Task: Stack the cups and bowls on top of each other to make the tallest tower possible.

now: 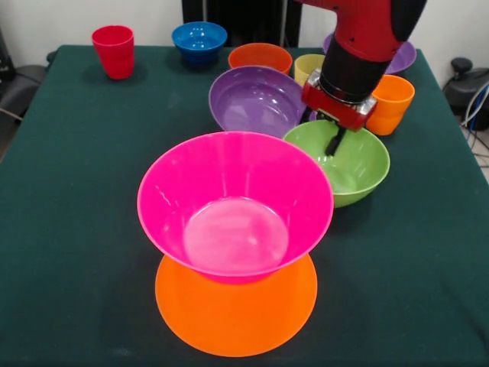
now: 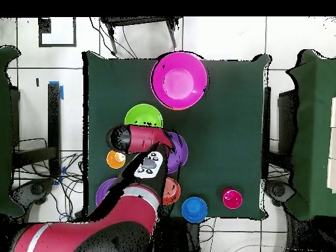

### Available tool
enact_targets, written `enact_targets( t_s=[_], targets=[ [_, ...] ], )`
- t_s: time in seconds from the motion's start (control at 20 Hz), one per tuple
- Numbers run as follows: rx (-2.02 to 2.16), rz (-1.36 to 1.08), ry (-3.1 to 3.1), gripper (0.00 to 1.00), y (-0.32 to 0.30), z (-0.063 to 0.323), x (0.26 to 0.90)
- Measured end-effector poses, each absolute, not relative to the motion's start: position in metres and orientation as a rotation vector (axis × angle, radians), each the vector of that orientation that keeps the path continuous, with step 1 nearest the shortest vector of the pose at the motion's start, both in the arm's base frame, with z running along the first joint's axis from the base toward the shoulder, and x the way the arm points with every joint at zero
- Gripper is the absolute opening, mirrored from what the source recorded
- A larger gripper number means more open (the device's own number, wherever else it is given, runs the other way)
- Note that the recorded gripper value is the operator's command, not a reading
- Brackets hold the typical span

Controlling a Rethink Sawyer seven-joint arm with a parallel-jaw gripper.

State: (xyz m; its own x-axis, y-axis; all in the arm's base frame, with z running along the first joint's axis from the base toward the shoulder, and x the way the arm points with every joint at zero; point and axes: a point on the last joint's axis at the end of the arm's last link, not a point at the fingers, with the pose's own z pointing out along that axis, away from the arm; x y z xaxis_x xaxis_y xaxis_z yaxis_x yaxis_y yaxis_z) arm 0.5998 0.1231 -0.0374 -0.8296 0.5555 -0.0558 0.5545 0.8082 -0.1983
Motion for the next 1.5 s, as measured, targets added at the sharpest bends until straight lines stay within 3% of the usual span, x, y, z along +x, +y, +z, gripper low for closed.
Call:
enact_targets(
  t_s=[1.5],
  targets=[
    [-1.053,0.22,-2.978,1.0,0.172,-0.04,0.639]
  ],
)
